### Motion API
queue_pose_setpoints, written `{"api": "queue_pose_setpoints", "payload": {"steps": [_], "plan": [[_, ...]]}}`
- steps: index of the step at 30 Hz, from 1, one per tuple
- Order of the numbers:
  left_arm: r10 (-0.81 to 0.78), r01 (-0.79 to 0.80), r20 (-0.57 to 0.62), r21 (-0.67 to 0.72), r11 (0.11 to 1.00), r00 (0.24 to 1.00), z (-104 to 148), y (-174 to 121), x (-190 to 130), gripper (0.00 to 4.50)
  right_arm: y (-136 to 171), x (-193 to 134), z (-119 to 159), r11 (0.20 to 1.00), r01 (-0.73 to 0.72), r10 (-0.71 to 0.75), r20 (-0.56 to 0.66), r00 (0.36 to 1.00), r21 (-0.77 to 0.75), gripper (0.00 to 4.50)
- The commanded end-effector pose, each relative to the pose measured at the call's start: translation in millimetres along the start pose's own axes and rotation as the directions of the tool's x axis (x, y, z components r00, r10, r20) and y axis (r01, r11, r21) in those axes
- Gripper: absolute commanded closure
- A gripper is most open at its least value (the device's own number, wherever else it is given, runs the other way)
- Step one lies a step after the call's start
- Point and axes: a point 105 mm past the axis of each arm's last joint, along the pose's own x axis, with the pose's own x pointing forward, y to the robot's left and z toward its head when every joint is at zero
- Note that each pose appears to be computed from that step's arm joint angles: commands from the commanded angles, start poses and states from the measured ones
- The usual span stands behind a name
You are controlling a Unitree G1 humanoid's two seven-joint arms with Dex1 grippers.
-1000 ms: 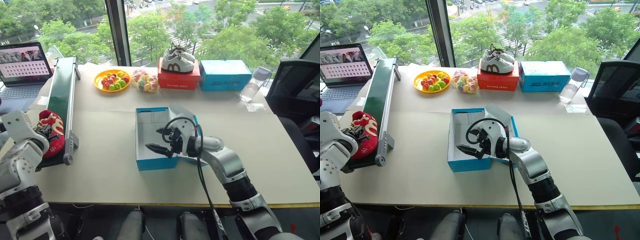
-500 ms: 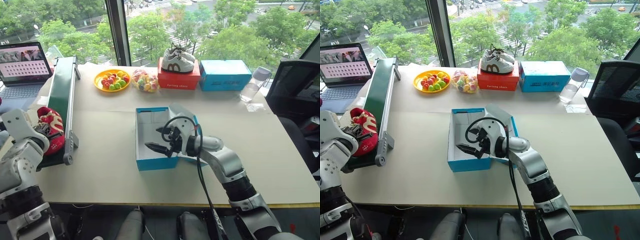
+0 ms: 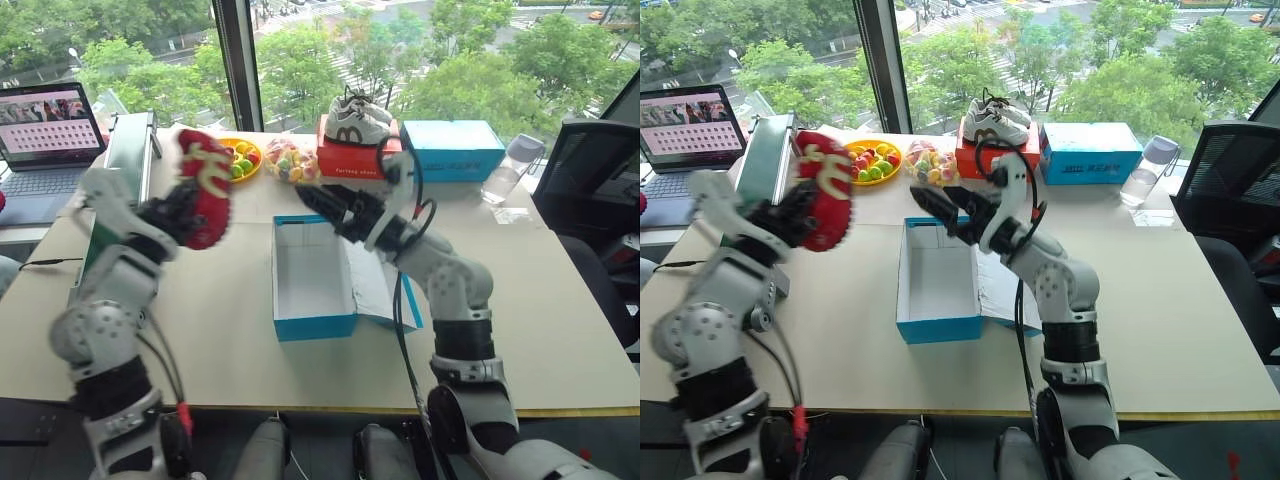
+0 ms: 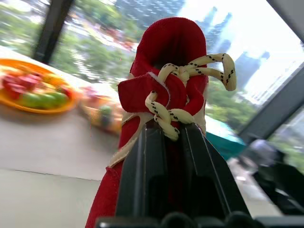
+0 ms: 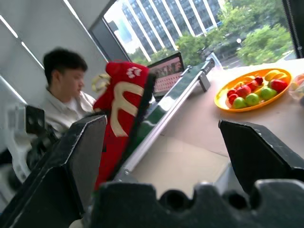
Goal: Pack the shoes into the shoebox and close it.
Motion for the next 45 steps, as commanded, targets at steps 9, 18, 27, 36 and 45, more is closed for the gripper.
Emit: {"api": "queue_pose_setpoints", "payload": {"steps": [9, 18, 27, 36, 45], "plan": [[-0.203, 0.201, -0.038, -0.042, 0.979, 0.978, -14, -45, 26, 4.5, -7, -17, 9, 0.993, 0.083, -0.08, -0.033, 0.996, 0.089, 0.0], [-0.203, 0.203, -0.049, -0.01, 0.979, 0.978, -16, -45, 34, 4.5, -6, -20, 5, 0.991, 0.106, -0.105, -0.021, 0.994, 0.082, 1.7], [-0.16, 0.165, -0.077, 0.063, 0.984, 0.984, -23, -37, 36, 4.5, -7, -19, 2, 0.99, 0.126, -0.124, -0.031, 0.992, 0.063, 3.38], [-0.117, 0.157, -0.177, 0.233, 0.96, 0.977, -43, -25, 22, 1.83, -18, -16, 10, 0.974, 0.18, -0.183, 0.016, 0.983, 0.136, 3.4], [0.016, 0.14, -0.353, 0.413, 0.9, 0.935, -52, 19, -44, 1.83, -53, -13, 19, 0.956, 0.29, -0.284, -0.114, 0.952, 0.048, 3.4]]}}
